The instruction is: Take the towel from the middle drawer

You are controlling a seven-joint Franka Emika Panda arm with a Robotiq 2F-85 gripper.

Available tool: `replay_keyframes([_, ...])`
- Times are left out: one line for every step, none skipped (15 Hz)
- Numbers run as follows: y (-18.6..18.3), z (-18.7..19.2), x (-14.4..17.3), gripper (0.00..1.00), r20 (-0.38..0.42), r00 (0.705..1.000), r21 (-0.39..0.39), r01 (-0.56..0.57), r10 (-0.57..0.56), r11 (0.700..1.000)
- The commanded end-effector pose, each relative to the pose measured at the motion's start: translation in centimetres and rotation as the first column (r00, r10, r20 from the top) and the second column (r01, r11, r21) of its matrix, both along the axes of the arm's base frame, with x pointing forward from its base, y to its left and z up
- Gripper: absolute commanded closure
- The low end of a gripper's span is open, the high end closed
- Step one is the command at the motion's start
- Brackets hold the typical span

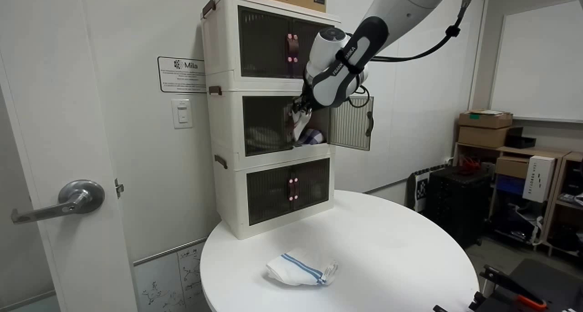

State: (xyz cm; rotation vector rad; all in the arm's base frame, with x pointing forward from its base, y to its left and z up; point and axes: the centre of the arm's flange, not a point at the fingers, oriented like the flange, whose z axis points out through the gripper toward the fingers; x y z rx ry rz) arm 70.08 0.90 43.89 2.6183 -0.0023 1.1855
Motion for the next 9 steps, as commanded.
replay_keyframes([1.6,0.4,-4.1,0.98,-0.101,0.99,0.074,-0.087,0.094,0.993])
replay_keyframes([2.0,0.2,-4.9,0.98,-0.136,0.986,0.076,-0.09,0.099,0.993])
replay_keyframes([2.3,-0.2,-5.7,0.98,-0.173,0.98,0.075,-0.085,0.097,0.994])
replay_keyframes([2.3,-0.5,-6.5,0.98,-0.208,0.974,0.074,-0.08,0.094,0.994])
replay_keyframes([2.5,-0.9,-7.2,0.98,-0.24,0.966,0.076,-0.076,0.092,0.994])
replay_keyframes([2.6,-1.3,-7.9,0.98,-0.271,0.958,0.08,-0.078,0.097,0.994])
replay_keyframes([2.9,-1.7,-8.6,0.98,-0.306,0.946,0.086,-0.088,0.11,0.992])
replay_keyframes([3.0,-2.1,-9.2,0.98,-0.334,0.935,0.095,-0.09,0.117,0.991])
replay_keyframes([3.1,-2.8,-10.0,0.98,-0.363,0.923,0.112,-0.09,0.125,0.99])
